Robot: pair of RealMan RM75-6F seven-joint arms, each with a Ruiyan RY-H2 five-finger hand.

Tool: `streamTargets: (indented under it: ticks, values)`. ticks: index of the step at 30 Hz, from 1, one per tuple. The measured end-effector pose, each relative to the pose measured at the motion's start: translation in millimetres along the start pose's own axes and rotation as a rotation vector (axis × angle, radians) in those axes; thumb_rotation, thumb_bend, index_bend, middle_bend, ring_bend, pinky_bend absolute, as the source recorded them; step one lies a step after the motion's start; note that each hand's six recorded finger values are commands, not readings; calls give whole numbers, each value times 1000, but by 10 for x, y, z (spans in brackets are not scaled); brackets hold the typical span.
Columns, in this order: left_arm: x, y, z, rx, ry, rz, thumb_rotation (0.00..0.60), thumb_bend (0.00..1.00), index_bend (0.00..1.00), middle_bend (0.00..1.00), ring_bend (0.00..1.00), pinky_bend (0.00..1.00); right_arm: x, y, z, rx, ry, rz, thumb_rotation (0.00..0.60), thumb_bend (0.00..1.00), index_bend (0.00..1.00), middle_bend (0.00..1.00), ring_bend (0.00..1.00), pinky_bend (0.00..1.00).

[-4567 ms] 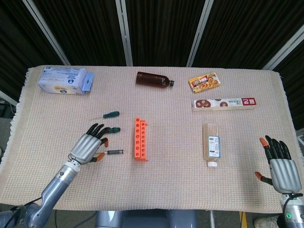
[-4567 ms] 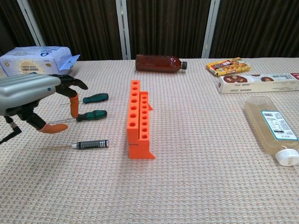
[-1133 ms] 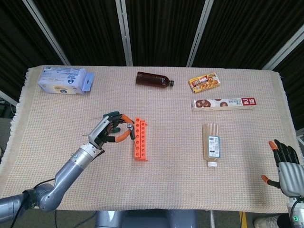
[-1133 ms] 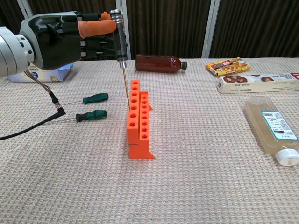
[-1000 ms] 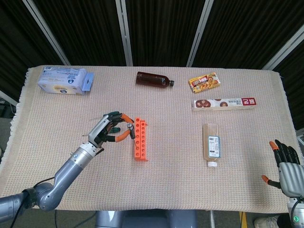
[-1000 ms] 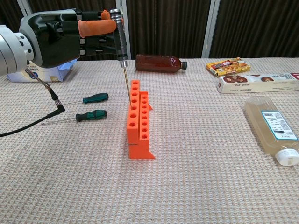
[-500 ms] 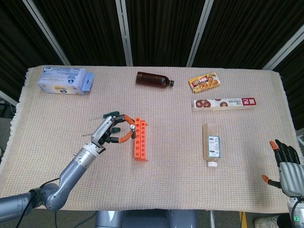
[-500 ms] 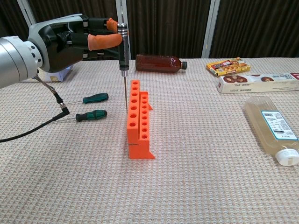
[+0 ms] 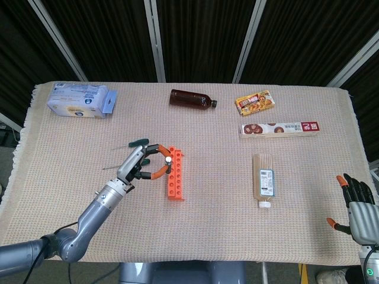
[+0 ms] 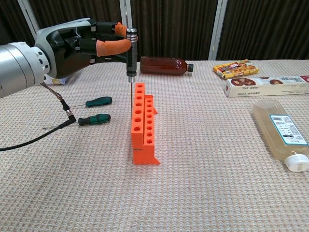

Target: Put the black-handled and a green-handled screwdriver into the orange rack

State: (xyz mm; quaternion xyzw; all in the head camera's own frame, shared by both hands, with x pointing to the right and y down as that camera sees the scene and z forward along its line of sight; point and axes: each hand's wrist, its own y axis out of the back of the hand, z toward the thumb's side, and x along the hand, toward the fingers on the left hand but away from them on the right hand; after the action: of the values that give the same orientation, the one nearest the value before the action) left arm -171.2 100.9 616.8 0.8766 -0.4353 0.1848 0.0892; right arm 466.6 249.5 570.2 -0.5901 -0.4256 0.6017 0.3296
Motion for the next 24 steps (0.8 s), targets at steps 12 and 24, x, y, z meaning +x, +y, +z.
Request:
streamTargets:
  ticks: [12, 24]
  values:
    - [-7, -62, -35, -1, 14, -30, 600, 615, 752, 454, 253, 187, 10, -1, -16, -1, -4, 0, 600, 3, 0, 0, 0, 0]
    - [-7, -112, -64, 22, -4, -26, 600, 615, 755, 455, 252, 183, 17, -2, -27, -2, -7, 2, 600, 4, 0, 0, 0, 0]
